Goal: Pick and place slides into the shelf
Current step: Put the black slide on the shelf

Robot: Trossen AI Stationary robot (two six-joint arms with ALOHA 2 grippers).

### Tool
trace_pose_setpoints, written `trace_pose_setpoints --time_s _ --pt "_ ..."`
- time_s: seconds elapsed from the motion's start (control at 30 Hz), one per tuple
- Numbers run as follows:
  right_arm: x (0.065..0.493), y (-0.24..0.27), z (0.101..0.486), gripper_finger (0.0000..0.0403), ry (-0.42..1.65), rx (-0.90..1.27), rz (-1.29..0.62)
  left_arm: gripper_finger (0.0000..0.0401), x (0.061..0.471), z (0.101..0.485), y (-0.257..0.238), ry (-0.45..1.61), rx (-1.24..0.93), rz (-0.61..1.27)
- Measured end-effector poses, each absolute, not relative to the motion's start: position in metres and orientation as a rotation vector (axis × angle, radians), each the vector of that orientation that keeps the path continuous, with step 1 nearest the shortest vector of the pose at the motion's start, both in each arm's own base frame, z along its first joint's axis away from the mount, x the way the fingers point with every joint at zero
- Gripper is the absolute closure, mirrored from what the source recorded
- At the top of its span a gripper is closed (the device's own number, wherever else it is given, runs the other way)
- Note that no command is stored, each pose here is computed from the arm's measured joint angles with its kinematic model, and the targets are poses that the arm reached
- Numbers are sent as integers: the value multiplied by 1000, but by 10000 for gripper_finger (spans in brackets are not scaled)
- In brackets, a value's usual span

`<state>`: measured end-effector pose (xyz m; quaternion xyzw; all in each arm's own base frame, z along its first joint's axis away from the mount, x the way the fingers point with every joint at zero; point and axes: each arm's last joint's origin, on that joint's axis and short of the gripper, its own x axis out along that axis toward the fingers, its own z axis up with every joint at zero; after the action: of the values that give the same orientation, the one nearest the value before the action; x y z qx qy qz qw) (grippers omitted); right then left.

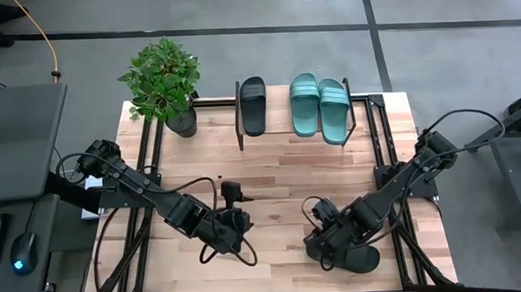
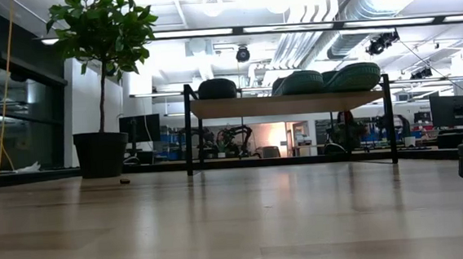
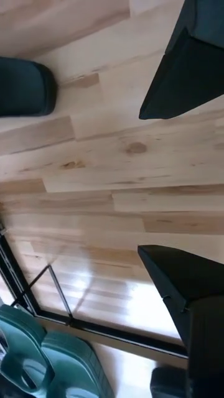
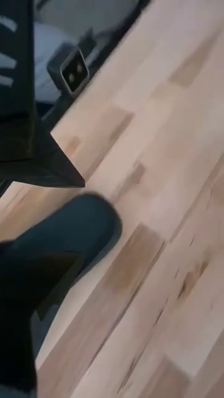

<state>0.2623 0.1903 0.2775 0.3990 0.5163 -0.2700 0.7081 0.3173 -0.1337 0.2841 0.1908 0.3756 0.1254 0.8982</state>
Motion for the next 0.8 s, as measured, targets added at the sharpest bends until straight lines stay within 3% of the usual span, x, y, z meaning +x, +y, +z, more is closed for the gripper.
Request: trace_pose_setpoints --time_s 0.4,0.5,0.8 --pt "284 210 305 235 1344 720 -859 75 314 282 -132 809 400 283" --pt "296 221 306 235 1315 771 -789 75 313 281 -131 811 394 303" --pt "289 235 271 235 1525 794 -964 75 308 278 -128 856 403 351"
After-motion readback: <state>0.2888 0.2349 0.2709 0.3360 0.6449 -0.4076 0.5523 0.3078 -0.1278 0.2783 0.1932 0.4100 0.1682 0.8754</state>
